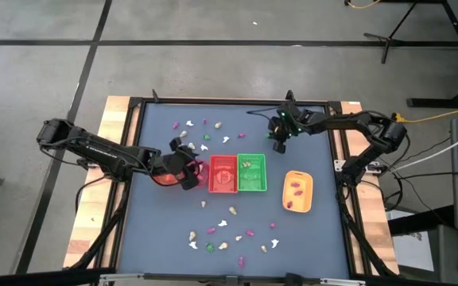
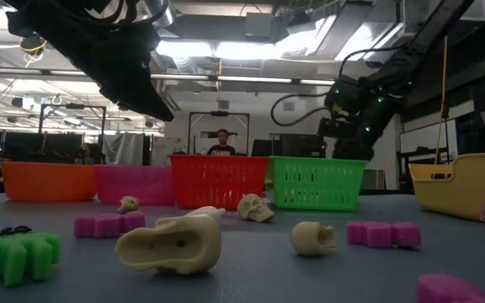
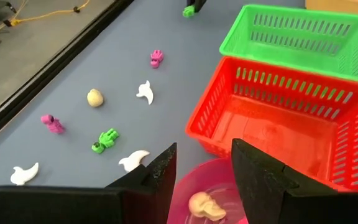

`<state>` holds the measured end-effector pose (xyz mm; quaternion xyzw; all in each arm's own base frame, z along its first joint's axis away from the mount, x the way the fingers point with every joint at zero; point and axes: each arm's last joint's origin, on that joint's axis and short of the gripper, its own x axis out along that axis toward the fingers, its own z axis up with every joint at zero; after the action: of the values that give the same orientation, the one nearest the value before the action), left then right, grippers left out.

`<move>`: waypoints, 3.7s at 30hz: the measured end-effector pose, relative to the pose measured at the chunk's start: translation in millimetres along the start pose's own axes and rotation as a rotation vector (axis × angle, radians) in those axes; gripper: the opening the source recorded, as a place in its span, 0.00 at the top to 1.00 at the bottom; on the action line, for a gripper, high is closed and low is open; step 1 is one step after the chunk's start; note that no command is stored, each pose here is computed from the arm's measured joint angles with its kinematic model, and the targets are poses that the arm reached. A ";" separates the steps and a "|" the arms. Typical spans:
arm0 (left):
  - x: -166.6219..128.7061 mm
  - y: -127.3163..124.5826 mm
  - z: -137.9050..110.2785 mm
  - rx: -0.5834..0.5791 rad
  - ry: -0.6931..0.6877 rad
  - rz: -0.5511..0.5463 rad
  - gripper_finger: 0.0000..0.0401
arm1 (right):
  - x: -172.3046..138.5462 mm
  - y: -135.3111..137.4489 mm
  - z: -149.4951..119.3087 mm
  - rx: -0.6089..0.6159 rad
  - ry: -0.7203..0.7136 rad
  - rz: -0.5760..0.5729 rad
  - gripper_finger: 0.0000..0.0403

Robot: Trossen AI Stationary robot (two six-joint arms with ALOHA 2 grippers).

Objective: Sort Halloween decoration
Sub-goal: Put the green skeleton toy into the orange bowl

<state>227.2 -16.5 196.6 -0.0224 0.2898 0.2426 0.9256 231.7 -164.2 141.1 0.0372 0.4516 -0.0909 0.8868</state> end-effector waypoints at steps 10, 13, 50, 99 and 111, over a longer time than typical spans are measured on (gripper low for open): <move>-0.9 -3.6 13.6 0.014 -0.125 -0.032 0.66 | -17.4 -9.5 49.2 0.081 -0.192 0.118 0.88; -1.8 -4.9 19.6 0.079 -0.182 -0.041 0.66 | -23.5 -8.5 63.8 0.115 -0.255 0.199 0.88; -14.3 -21.4 41.8 0.557 -0.504 -0.334 0.66 | -34.0 158.5 129.1 0.587 -0.354 0.791 0.88; -18.8 -24.2 47.5 0.544 -0.592 -0.424 0.66 | -43.6 213.4 127.3 0.603 -0.490 0.676 0.88; -18.7 -24.2 47.4 0.544 -0.590 -0.424 0.66 | -44.8 215.9 127.6 0.577 -0.518 0.660 0.88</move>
<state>249.9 -37.4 243.8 0.2330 0.0557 -0.0412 0.9700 349.4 34.4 249.0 0.3977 0.1377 0.0668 0.9047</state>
